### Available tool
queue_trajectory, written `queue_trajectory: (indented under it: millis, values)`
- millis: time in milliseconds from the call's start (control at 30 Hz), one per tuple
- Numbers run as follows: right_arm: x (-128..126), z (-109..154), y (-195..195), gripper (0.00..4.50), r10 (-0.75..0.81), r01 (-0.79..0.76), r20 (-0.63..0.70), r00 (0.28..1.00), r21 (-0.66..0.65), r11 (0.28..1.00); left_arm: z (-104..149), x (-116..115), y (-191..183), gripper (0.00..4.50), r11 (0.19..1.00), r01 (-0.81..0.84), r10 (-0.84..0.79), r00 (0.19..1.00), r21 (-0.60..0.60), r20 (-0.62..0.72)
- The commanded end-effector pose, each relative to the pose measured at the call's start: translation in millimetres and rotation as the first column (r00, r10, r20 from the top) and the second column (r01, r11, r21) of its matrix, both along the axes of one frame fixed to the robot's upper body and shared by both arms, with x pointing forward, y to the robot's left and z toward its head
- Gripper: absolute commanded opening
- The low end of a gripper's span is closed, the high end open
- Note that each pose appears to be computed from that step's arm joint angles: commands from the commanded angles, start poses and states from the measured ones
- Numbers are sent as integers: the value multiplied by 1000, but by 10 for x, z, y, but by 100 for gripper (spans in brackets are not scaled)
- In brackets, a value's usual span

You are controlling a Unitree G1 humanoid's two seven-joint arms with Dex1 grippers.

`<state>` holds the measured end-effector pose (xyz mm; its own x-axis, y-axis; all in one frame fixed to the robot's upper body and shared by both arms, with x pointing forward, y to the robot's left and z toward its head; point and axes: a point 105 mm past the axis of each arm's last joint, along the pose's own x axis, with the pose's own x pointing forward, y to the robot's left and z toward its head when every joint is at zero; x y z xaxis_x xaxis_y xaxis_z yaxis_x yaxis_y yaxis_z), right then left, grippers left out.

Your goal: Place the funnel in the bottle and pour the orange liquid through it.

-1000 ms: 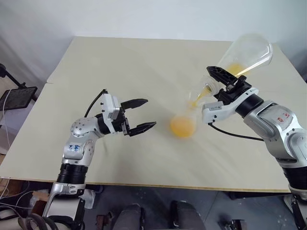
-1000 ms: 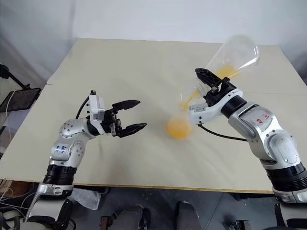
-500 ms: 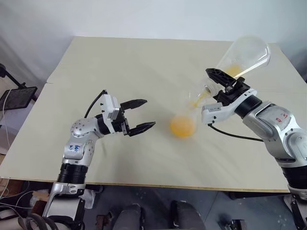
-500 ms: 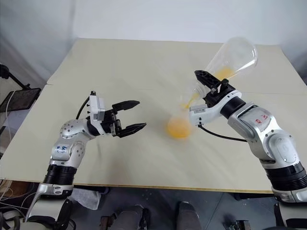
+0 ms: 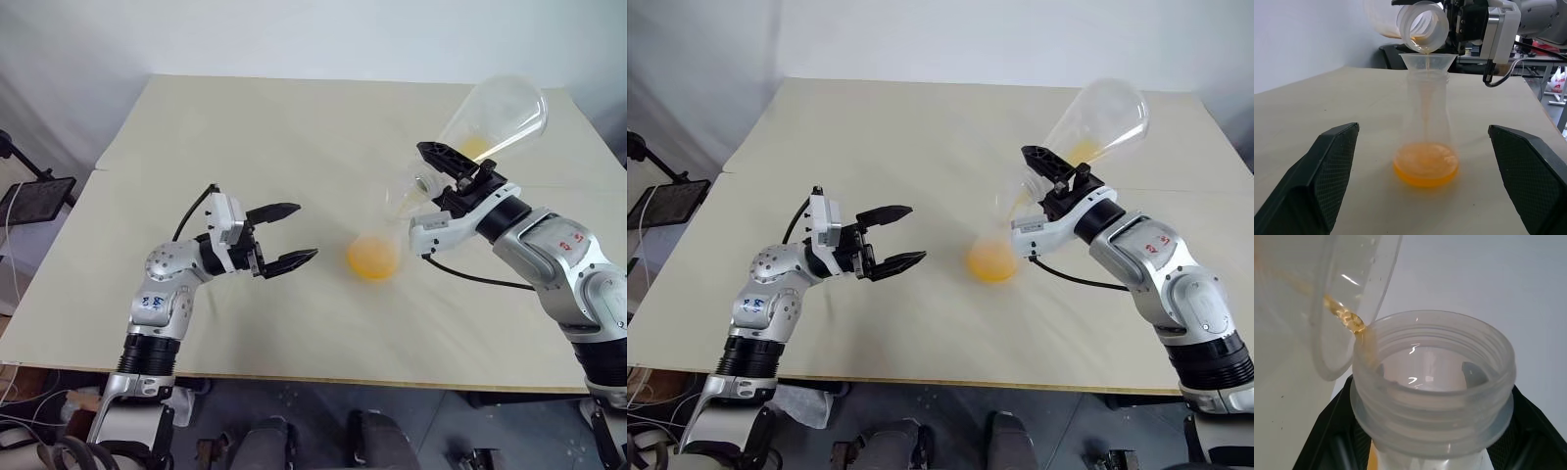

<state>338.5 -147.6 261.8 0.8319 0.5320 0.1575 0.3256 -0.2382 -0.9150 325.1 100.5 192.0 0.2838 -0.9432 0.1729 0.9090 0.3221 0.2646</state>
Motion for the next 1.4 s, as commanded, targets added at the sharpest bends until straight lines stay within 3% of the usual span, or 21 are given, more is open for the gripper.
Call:
queue_trajectory:
  millis: [33,1400]
  values:
    - [-65,167,61,246,28,-28,80,996,-1,1000,79,-18,-9,450,1000,2,-1,999,-9,42]
    - [-74,216,9,246,29,-24,120,992,-41,999,131,3,-47,450,1000,1,0,999,-20,49]
